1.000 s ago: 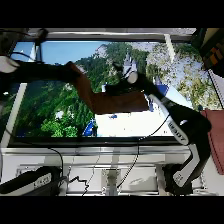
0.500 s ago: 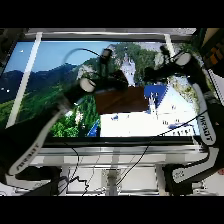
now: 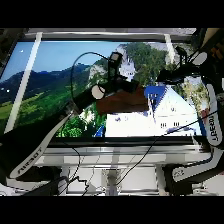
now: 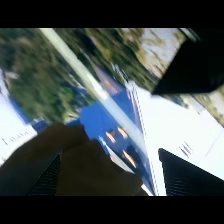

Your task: Fold the clothes and pants, and hang the long-sleeved shirts on hangers.

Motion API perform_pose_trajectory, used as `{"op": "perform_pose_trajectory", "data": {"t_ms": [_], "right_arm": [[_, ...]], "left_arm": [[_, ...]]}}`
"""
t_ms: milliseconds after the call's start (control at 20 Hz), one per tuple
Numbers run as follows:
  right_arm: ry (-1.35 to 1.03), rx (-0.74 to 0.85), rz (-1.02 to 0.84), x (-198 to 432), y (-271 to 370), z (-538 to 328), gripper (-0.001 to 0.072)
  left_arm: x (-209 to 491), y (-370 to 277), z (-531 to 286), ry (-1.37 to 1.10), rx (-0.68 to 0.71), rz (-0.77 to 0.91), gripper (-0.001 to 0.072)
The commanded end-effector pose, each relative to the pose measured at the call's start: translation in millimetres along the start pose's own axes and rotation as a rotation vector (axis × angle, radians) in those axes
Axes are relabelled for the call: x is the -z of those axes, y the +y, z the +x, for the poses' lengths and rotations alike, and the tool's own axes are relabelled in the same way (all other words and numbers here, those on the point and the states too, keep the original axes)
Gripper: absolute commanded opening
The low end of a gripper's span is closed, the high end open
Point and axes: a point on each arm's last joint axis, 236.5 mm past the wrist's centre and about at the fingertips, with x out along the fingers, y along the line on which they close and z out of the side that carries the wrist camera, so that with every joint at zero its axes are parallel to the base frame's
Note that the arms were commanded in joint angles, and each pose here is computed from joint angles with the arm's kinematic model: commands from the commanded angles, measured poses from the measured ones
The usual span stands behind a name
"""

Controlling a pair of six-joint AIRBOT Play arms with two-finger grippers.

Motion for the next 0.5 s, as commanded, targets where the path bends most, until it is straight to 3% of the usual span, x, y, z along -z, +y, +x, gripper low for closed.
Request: {"op": "perform_pose_trajectory", "data": {"t_ms": [0,50,450], "right_arm": [[0.124,-0.053,0.010,23,5,31,0.0645],[0.164,-0.074,0.018,30,9,45,0.0693],[0.366,-0.184,0.073,74,35,137,0.0692]], "left_arm": [[-28,21,-16,-0.055,-0.039,0.002,0.0696],[-29,24,-17,-0.056,-0.043,0.000,0.0696],[-17,18,-17,-0.002,-0.010,0.000,0.0695]]}}
